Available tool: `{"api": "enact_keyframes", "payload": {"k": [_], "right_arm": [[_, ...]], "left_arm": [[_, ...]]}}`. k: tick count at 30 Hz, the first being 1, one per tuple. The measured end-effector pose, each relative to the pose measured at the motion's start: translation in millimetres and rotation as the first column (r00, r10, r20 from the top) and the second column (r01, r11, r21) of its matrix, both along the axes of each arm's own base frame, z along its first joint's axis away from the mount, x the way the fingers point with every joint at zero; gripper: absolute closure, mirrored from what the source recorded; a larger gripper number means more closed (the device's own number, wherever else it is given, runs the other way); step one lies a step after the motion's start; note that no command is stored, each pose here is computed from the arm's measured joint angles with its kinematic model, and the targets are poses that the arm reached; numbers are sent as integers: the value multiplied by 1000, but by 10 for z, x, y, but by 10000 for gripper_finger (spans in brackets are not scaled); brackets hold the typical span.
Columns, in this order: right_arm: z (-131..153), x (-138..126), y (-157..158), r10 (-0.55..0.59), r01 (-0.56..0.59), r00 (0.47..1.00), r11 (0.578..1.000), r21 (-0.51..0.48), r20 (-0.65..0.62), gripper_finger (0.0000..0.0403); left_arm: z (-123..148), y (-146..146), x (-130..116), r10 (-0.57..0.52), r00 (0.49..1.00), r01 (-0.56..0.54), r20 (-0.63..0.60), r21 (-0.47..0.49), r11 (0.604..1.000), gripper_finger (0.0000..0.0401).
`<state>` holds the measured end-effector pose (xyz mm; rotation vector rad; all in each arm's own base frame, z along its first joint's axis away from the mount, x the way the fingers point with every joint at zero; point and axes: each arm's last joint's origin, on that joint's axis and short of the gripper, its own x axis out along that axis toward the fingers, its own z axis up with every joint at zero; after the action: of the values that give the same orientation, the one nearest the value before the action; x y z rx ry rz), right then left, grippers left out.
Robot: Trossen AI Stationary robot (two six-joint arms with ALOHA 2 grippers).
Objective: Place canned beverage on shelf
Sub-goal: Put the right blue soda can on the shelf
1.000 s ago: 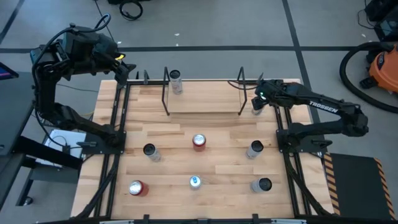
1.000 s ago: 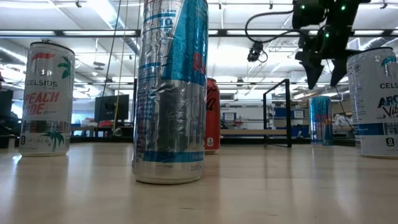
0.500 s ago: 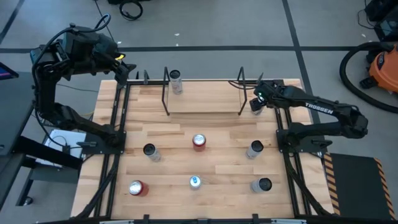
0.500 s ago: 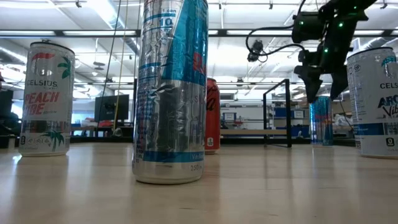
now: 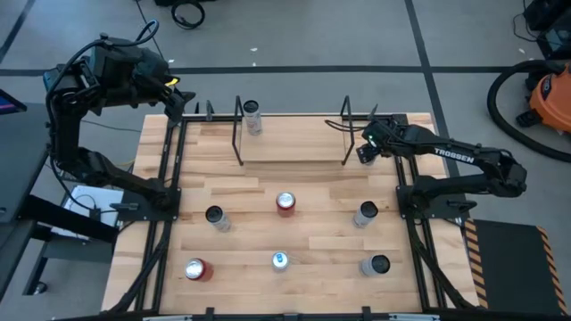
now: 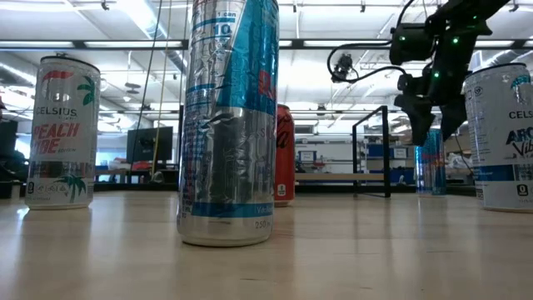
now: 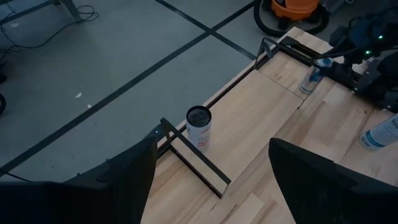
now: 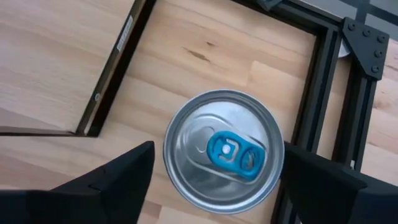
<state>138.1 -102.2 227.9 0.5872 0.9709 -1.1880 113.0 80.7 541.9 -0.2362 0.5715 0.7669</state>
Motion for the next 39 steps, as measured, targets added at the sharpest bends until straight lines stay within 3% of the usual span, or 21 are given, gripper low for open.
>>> {"api": "enact_keyframes", "payload": {"k": [8, 24, 31, 39], "right_arm": [[2, -3, 2, 15, -15, 1000, 1000, 0, -11, 159], [316, 26, -19, 58, -58, 998, 998, -33, -9, 159], [600, 18, -17, 76, -76, 997, 995, -58, -7, 159], [1089, 7, -25, 102, -94, 994, 980, -176, 38, 159]], "left_arm": [[0, 0, 0, 0, 1000, 0, 0, 0, 1000, 90], [0, 1, 1, 0, 1000, 0, 0, 0, 1000, 90], [-1, 2, 2, 1, 1000, -1, 0, -1, 1000, 90], [-1, 2, 2, 2, 1000, -2, 1, -2, 1000, 90]]}}
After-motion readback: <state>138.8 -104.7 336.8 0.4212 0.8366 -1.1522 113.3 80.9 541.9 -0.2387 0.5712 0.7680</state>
